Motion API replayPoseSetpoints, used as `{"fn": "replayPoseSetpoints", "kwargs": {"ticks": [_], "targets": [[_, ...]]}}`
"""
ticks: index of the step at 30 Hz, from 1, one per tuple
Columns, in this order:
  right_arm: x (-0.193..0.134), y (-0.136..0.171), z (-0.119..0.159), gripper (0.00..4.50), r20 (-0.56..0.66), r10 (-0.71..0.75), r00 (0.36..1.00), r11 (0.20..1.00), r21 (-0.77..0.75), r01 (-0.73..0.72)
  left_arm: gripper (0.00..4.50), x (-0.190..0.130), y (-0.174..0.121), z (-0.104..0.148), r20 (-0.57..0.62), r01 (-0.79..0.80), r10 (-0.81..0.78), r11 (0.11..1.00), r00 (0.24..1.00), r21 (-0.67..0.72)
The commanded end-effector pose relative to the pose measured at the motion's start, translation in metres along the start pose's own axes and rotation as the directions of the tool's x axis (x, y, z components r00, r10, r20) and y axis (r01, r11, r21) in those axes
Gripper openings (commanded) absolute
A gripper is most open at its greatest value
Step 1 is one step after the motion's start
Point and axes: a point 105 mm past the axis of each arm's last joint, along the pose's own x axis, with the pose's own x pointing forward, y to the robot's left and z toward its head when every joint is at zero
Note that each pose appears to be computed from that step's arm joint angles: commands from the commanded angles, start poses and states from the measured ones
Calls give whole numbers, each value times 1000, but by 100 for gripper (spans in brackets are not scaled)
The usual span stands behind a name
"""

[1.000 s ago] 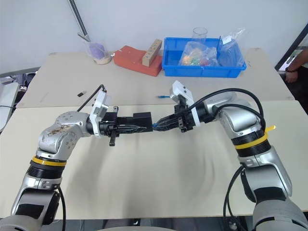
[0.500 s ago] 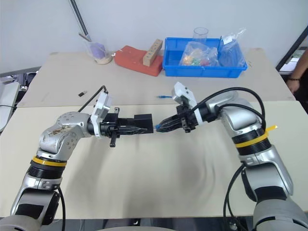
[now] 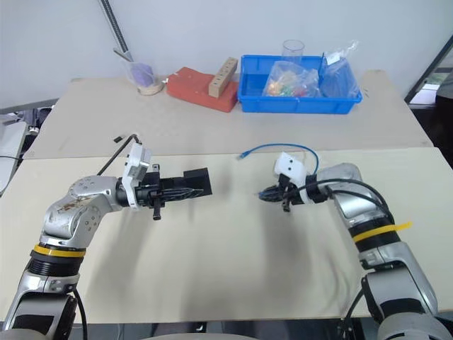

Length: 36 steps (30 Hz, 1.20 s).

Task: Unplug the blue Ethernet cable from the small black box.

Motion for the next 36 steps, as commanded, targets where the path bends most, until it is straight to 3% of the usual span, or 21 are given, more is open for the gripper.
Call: {"fn": "replayPoseSetpoints", "kwargs": {"ticks": [1, 8, 14, 20, 29, 31, 32, 36], "targets": [[-8, -1, 12, 197, 34, -17, 999, 998, -56, 19, 54, -3, 1, 13, 38, -38, 36, 997, 999, 67], [-27, 2, 47, 444, 154, -29, 988, 997, -68, 40, 54, -11, 21, -1, 30, -210, 208, 971, 978, 110], [-43, 18, 95, 448, 340, -115, 933, 993, 47, 106, 54, -16, 42, -23, 90, -423, 416, 901, 905, 95], [-42, 21, 98, 448, 358, -222, 907, 975, 79, 208, 54, -9, 60, -46, 134, -581, 567, 808, 812, 100], [-43, 27, 103, 448, 364, -252, 897, 968, 88, 236, 54, 1, 72, -70, 142, -643, 631, 762, 763, 74], [-44, 26, 104, 450, 369, -259, 892, 966, 92, 243, 156, 1, 72, -74, 131, -640, 630, 766, 765, 59], [-45, 25, 104, 450, 374, -264, 889, 965, 96, 245, 184, 1, 71, -77, 124, -637, 628, 769, 768, 51], [-46, 25, 103, 450, 373, -264, 889, 965, 101, 244, 390, -6, 68, -83, 111, -637, 631, 770, 768, 28]]}}
